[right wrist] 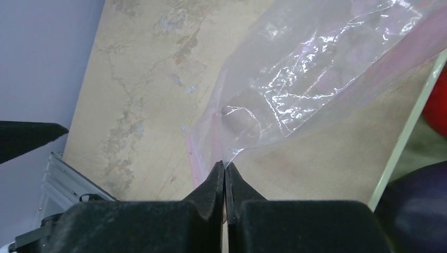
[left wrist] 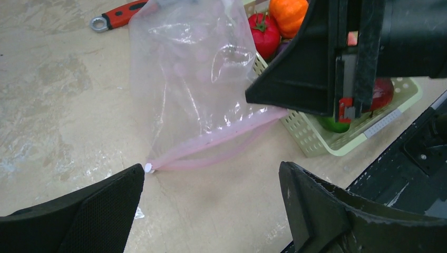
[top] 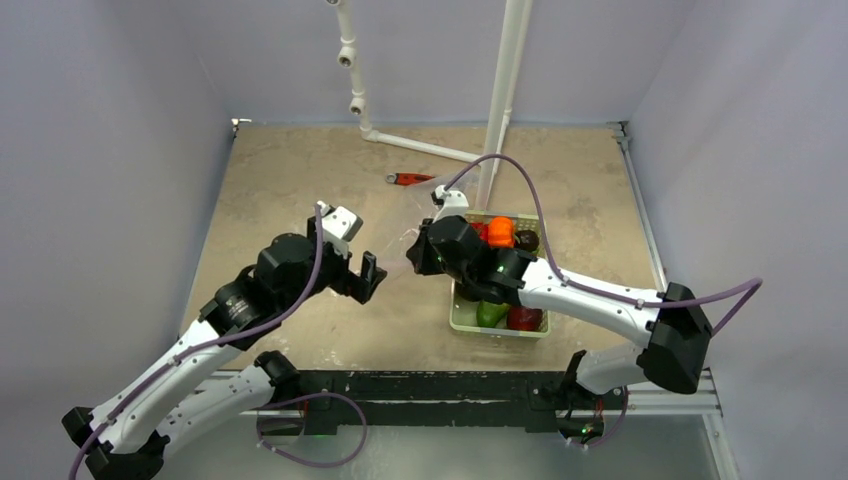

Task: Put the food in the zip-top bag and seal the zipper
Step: Pick up the zipper food storage bag at the center of the board, then open the zipper of the food storage bag at the center of the board.

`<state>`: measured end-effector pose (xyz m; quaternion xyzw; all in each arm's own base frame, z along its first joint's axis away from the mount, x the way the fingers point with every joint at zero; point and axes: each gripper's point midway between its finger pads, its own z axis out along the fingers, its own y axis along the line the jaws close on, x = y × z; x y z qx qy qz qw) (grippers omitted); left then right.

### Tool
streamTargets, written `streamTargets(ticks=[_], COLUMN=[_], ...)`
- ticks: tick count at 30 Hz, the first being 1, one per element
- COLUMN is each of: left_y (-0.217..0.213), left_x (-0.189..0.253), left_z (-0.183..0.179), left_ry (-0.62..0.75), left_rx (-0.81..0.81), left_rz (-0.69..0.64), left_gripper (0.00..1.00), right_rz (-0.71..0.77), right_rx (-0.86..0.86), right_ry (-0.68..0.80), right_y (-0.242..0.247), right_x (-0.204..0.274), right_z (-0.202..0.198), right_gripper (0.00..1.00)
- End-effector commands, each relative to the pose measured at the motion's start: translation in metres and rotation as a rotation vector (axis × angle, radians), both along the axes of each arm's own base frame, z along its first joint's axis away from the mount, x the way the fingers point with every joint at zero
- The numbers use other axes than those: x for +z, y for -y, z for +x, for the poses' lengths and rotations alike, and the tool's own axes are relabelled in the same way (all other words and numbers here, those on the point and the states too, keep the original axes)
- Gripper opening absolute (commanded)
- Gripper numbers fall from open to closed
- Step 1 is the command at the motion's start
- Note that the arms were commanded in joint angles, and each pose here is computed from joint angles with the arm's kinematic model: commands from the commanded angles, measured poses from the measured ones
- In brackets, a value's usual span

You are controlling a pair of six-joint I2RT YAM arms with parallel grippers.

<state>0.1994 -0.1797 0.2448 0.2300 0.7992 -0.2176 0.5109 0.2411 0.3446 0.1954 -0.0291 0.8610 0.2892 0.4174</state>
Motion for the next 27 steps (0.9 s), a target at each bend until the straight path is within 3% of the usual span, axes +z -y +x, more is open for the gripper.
streamTargets(ticks=[1, 16, 27], left_y=[0.006, 0.005, -0.001], left_x=[-0.001, -0.021, -0.018], left_z=[0.003, 0.021, 0.036], left_ry=[0.023, 0.071, 0.160], left_rx=[-0.027, -0.004, 0.036], left_rz=[-0.002, 0.078, 0.114], left_gripper=[0.98, 0.89, 0.76], right_rz=[0.009, 0.027, 0.081], right_rx=[0.043, 0.092, 0.161], right_ry=[0.064, 0.126, 0.142], right_y=[0.003, 0.007, -0.001], right_x=[0.033, 0.075, 0.092], right_z=[0.006, 0.012, 0.004], right_gripper=[0.00, 0.00, 0.00])
